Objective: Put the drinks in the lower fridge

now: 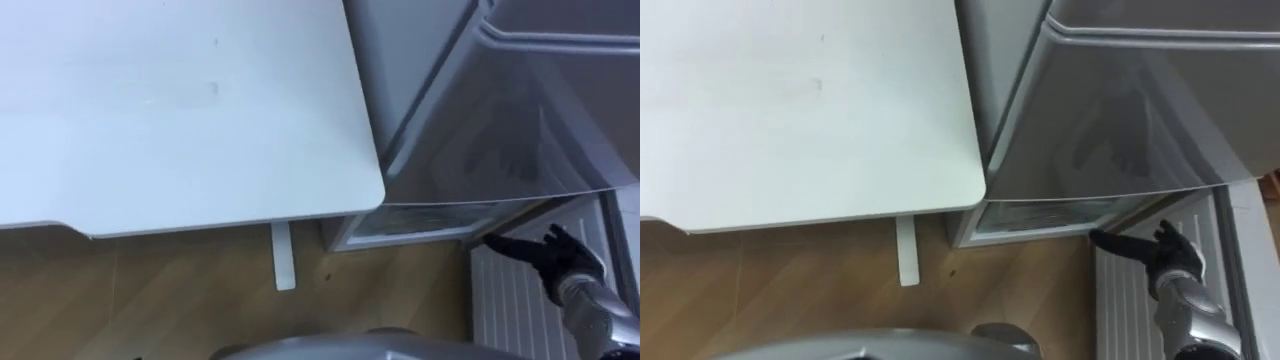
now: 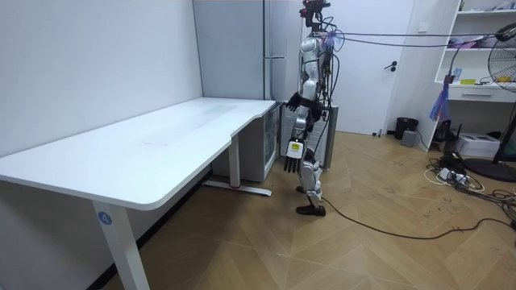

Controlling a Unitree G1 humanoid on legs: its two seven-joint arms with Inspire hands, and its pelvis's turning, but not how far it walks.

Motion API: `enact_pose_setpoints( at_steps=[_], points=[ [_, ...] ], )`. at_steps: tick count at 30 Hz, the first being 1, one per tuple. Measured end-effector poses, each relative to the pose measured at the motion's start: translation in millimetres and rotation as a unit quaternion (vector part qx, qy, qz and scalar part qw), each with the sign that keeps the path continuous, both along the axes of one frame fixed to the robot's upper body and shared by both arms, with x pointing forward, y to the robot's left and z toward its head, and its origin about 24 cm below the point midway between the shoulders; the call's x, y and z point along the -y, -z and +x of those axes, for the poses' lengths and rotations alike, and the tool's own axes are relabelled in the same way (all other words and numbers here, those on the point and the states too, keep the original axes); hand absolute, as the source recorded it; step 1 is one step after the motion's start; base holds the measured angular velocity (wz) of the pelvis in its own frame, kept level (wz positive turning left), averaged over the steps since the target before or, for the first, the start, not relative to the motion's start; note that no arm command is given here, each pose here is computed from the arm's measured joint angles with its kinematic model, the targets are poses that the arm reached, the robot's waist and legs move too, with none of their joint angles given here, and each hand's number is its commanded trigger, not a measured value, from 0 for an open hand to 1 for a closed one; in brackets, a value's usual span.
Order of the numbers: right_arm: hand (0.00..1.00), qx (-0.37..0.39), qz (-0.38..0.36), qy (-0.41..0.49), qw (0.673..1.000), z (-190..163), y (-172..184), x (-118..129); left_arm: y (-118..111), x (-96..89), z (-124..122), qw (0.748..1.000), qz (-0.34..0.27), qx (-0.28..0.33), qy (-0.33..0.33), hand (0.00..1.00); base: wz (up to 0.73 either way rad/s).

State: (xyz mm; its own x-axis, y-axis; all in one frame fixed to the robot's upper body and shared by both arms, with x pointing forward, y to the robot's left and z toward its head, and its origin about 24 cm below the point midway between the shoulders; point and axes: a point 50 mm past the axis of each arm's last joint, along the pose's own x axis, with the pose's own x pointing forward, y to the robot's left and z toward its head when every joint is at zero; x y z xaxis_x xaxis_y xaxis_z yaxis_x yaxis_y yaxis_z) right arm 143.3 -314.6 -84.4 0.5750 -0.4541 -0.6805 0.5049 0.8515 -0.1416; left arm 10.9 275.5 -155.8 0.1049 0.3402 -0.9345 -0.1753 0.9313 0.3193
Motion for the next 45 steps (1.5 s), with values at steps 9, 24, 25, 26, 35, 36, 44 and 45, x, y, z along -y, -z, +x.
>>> enact_pose_setpoints(
  at_steps=[9,24,25,26,35,36,44,45],
  points=[
    [0.00,0.071,-0.117,0.045,0.990,18.9,-47.3,24.7,-2.4,-4.3,1.8,1.000,0.000,0.010,-0.010,0.00,-0.11],
    [0.00,0.095,-0.194,0.152,0.965,7.8,-83.0,67.6,-10.9,-18.2,-4.4,0.999,0.034,0.004,0.002,0.00,-0.01],
    [0.00,0.085,-0.190,0.156,0.966,6.1,-79.4,68.6,-11.5,-18.6,-2.5,0.999,0.035,0.007,0.003,0.00,0.00],
    [0.00,0.079,-0.188,0.159,0.966,4.8,-77.9,69.5,-11.8,-18.7,-1.5,0.999,0.034,0.009,0.004,0.00,0.00],
    [0.00,0.033,-0.151,0.239,0.959,-5.7,-82.5,118.4,-16.5,-28.4,-22.1,0.999,0.042,-0.014,-0.015,0.00,0.02],
    [0.00,0.030,-0.145,0.256,0.955,-6.7,-84.1,124.8,-17.0,-29.2,-25.4,0.999,0.041,-0.019,-0.014,0.00,0.13],
    [0.00,-0.020,-0.103,0.305,0.947,-29.1,-76.7,140.7,-18.4,-32.3,-32.1,0.999,0.033,-0.031,-0.025,0.00,0.11],
    [0.00,-0.018,-0.093,0.315,0.944,-29.9,-77.1,142.6,-18.5,-32.4,-32.5,0.999,0.033,-0.032,-0.026,0.00,0.04]
  ],
)
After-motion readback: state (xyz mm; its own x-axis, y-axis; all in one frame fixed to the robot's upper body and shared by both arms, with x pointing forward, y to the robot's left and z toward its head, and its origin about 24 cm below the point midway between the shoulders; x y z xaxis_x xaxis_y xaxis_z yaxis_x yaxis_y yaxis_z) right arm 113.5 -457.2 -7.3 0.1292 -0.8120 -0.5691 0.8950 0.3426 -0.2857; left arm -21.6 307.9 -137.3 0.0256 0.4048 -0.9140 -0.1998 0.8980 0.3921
